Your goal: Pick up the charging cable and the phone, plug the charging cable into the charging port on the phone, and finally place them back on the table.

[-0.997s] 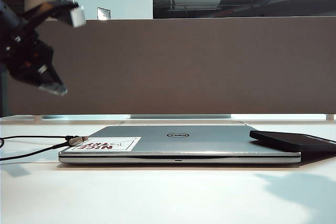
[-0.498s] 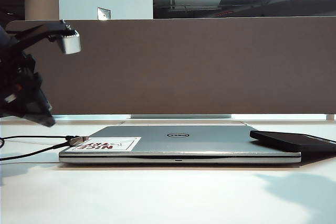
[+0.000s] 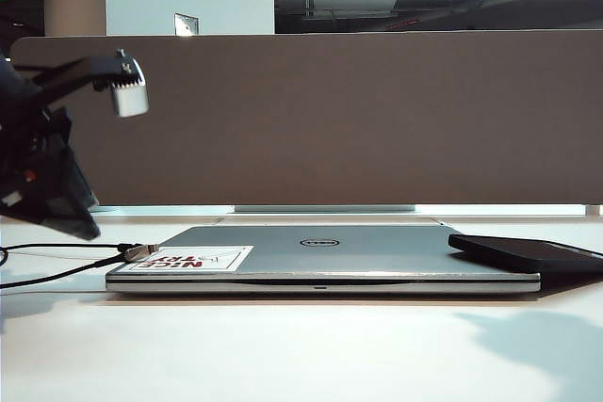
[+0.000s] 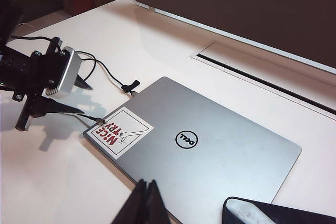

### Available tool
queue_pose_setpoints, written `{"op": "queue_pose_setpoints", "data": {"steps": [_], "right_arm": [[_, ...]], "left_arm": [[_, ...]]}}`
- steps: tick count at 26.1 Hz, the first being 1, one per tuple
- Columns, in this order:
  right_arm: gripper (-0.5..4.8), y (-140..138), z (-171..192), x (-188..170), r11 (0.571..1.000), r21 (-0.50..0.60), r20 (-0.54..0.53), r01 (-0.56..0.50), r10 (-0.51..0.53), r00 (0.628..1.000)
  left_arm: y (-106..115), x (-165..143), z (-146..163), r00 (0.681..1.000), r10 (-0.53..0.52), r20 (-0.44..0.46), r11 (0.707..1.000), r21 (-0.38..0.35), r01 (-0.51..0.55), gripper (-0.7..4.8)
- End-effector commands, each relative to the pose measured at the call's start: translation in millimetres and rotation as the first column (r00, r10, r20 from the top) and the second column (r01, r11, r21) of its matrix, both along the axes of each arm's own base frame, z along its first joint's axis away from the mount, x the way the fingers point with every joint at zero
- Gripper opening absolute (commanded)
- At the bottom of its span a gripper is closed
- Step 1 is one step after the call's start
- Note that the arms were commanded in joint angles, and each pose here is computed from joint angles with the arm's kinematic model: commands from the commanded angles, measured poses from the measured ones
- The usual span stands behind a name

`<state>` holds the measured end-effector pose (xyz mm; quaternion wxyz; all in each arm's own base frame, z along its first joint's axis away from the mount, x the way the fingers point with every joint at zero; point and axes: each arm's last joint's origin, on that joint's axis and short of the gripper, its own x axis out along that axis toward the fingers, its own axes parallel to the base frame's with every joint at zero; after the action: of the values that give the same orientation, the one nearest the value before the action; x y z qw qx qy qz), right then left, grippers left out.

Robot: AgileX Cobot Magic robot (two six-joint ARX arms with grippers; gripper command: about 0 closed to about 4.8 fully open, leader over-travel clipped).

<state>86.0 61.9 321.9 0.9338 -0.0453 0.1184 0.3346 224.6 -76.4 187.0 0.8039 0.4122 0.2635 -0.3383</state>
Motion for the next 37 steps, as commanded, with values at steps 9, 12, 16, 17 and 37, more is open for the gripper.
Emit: {"op": "queue_pose_setpoints", "data": {"steps": [9,12,16,17,37], "right_arm": [[-0.05,0,4,-1,1.000,0.013,0.022,-0.008,0.007,1.000],[-0.05,0,4,-1,1.000,0.013,0.022,-0.008,0.008,1.000],[-0.05,0,4,-1,1.000,0.013,0.022,-0.008,0.008,1.000],[-0.05,0,4,-1,1.000,0.013,0.022,-0.008,0.008,1.000],[-0.05,-1,4,-2,1.000,0.016,0.026,-0.008,0.008,1.000]], "left_arm": [[-18,2,-13,0.997,-0.070,-0.032,0.997,0.008,0.071,2.45],[-18,3,-17,0.997,-0.068,-0.043,0.998,0.011,0.068,2.41],[-19,6,-14,0.998,-0.067,-0.011,0.998,0.001,0.067,2.36],[-19,6,-14,0.998,-0.067,-0.010,0.998,0.001,0.067,2.36],[-14,9,-19,0.999,-0.043,-0.031,0.999,0.009,0.043,2.06]]}}
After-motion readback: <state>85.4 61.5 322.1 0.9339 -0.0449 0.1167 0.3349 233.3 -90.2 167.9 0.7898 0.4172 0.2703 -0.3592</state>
